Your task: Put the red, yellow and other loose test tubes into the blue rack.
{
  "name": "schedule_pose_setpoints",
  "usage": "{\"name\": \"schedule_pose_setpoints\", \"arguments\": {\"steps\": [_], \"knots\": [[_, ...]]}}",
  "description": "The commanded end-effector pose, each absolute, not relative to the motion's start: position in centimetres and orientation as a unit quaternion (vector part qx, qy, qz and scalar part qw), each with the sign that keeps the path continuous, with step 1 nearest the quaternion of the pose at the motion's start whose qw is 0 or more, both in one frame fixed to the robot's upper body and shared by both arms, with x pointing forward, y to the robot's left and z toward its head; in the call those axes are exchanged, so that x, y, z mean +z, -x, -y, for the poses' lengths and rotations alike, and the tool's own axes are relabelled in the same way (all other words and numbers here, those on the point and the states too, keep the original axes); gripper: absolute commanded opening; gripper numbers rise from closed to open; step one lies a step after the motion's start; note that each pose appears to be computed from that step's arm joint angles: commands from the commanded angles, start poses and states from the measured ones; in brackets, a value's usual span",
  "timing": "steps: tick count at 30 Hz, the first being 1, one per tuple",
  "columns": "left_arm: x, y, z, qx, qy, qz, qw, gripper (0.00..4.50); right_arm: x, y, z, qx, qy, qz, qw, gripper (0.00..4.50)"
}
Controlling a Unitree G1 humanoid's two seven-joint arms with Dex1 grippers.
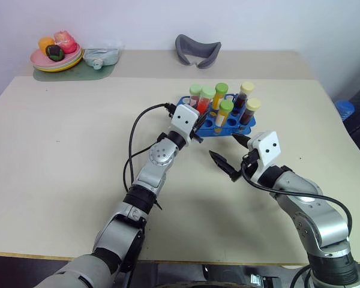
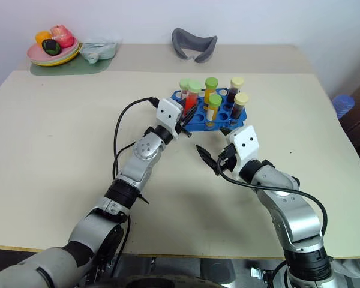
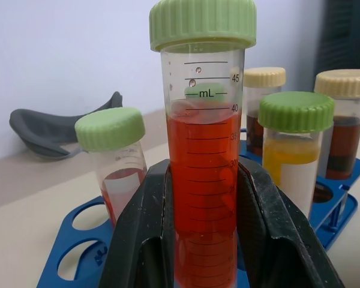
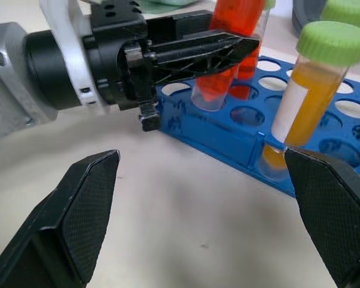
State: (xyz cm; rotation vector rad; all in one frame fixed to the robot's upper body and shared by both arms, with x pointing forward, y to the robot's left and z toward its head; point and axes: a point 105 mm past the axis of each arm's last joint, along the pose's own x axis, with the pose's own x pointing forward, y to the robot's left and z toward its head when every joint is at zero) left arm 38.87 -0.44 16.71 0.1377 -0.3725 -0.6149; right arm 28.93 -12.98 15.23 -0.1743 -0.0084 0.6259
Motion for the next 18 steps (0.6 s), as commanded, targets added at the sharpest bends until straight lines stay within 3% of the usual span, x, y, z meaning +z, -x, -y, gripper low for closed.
{"name": "schedule_pose_setpoints", "arguments": {"steps": [1, 15, 18], "knots": [[17.56, -38.86, 0.83, -0.300, -0.071, 0.202, 0.930, 0.77, 16.47, -28.81, 13.11, 0.305, 0.092, 0.027, 0.947, 4.50], [16.62, -39.49, 0.62, -0.295, -0.048, 0.183, 0.937, 0.77, 16.66, -28.89, 12.55, 0.309, 0.093, 0.031, 0.946, 4.50], [16.67, -39.53, 0.52, -0.295, -0.035, 0.181, 0.938, 2.21, 16.72, -28.87, 12.45, 0.311, 0.093, 0.032, 0.945, 4.50]]}}
